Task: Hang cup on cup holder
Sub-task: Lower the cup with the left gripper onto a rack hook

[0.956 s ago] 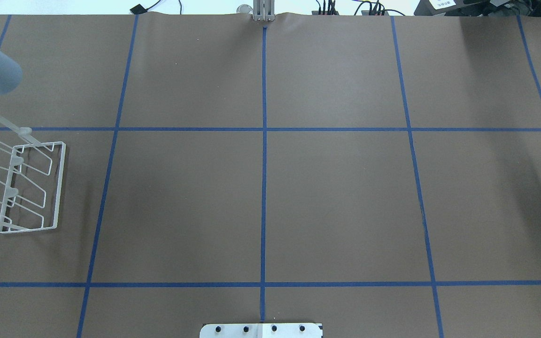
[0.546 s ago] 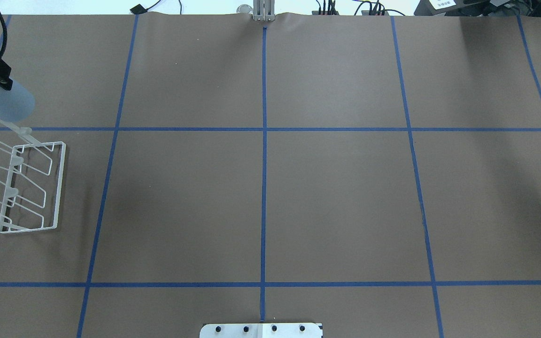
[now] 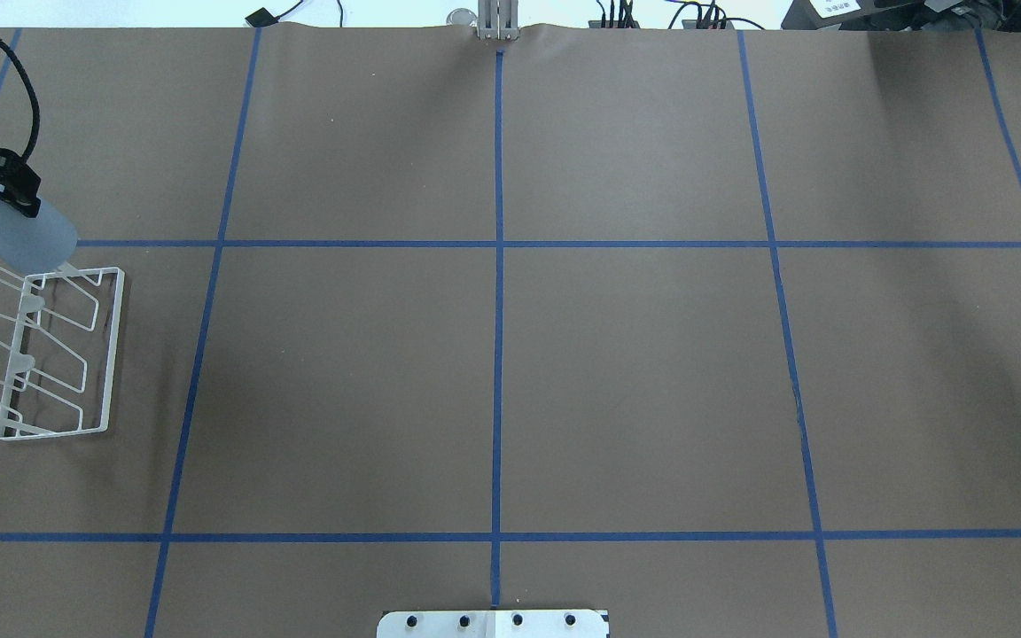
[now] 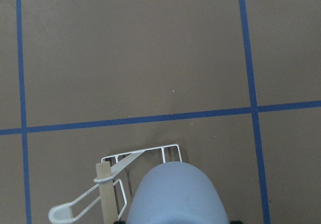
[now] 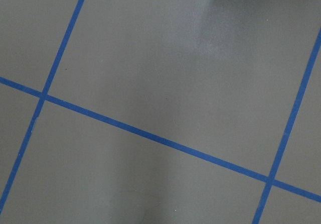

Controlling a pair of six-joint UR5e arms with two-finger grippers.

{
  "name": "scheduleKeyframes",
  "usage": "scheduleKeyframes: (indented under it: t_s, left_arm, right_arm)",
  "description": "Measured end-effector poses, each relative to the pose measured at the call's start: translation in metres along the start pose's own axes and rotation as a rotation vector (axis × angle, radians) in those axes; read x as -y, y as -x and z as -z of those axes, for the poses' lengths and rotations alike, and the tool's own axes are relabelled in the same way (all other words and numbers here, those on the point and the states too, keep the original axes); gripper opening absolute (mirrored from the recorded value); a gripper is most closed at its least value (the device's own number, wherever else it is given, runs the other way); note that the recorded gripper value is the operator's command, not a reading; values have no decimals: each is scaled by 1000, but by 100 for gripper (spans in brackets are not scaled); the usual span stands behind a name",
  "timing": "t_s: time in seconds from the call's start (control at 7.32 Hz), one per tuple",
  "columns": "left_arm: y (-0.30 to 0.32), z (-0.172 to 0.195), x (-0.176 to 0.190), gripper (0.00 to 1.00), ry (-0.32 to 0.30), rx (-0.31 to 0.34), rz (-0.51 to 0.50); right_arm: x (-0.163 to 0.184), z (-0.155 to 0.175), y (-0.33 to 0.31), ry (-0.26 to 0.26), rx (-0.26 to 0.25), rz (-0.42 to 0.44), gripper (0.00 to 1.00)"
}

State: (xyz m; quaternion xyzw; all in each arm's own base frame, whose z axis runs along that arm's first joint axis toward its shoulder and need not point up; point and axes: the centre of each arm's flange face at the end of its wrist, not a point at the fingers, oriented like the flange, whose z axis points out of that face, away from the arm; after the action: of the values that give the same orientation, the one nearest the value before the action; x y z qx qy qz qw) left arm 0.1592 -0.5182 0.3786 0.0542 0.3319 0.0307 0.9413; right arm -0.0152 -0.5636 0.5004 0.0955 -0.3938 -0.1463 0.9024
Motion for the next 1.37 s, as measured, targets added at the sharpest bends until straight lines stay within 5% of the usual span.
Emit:
scheduleKeyframes:
  t_s: [1.37]
  left_arm:
    - [-15,-42,-6,0,75,16,-7]
  right_arm:
    - [0,3,6,-8,11,-1,100]
